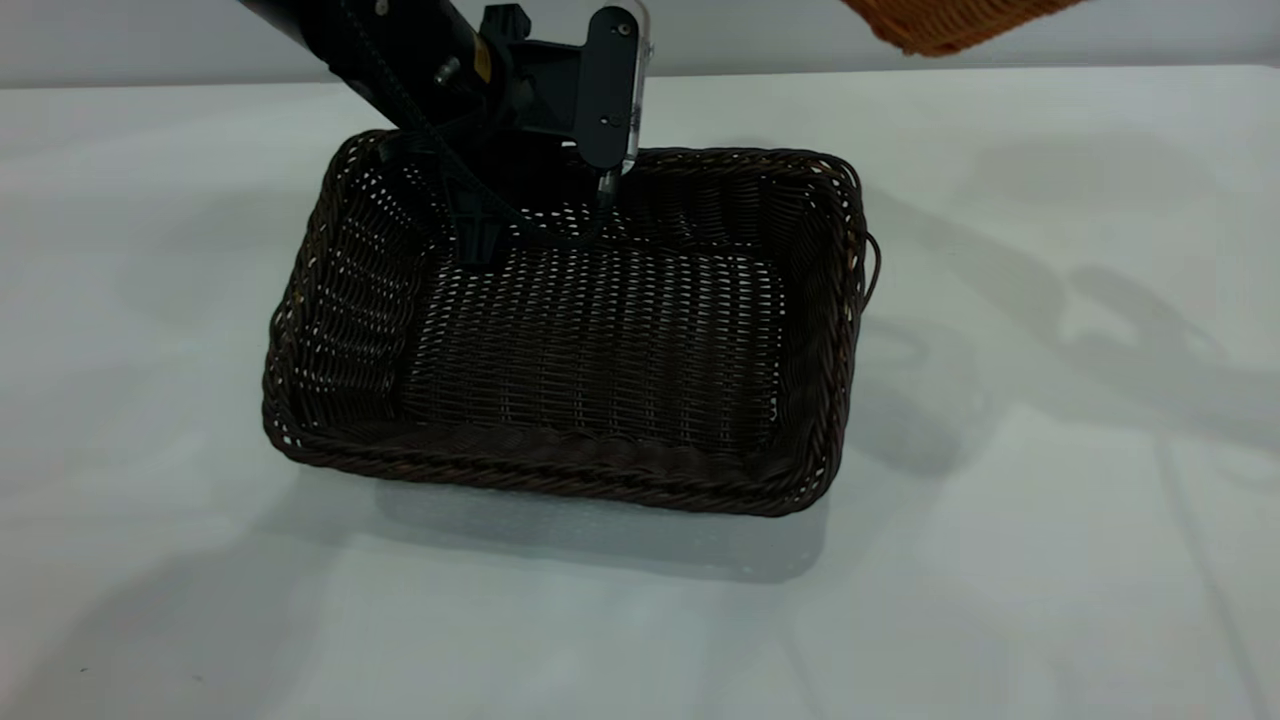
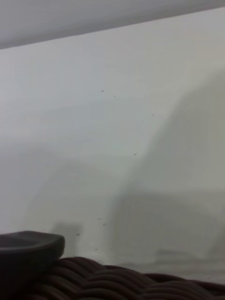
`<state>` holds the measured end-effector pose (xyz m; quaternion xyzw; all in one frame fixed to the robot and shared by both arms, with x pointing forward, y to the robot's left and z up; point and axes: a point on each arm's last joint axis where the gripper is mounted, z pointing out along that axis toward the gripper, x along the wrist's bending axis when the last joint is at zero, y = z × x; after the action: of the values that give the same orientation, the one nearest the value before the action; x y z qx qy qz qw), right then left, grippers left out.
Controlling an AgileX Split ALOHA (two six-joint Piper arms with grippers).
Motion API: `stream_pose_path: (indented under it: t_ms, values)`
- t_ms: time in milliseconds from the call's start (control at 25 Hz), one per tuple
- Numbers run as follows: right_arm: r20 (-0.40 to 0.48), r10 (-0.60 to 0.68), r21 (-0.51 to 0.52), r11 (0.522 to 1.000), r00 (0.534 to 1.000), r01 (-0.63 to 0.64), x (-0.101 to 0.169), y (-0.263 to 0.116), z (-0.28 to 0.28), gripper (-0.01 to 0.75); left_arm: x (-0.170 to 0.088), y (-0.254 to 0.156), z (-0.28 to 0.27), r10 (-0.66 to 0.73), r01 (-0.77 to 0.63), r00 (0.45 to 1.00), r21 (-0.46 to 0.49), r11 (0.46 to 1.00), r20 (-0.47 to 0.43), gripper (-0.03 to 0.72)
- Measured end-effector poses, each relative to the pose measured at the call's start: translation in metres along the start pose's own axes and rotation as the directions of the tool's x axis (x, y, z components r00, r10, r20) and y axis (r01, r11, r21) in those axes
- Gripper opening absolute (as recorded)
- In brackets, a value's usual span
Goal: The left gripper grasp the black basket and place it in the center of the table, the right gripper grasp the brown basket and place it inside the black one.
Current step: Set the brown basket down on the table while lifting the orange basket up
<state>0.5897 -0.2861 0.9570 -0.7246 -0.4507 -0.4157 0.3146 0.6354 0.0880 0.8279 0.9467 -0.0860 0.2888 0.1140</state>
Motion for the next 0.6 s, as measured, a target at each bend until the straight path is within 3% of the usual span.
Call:
stream_pose_path:
  t_ms: [240,600]
  values:
    - [0.007,-0.006,0.005,1.0,1.0,0.006,-0.0003,-0.0002,-0.0001,0.068,0.0005,0.0013,0.0003,-0.073,0.073,0.997,-0.008,0.997,-0.009,0.123]
    - [0.008,-0.002,0.005,1.0,1.0,0.002,-0.0003,-0.0002,-0.0001,0.071,-0.0032,0.0032,0.0078,-0.188,0.186,0.982,-0.04,0.982,-0.025,0.404]
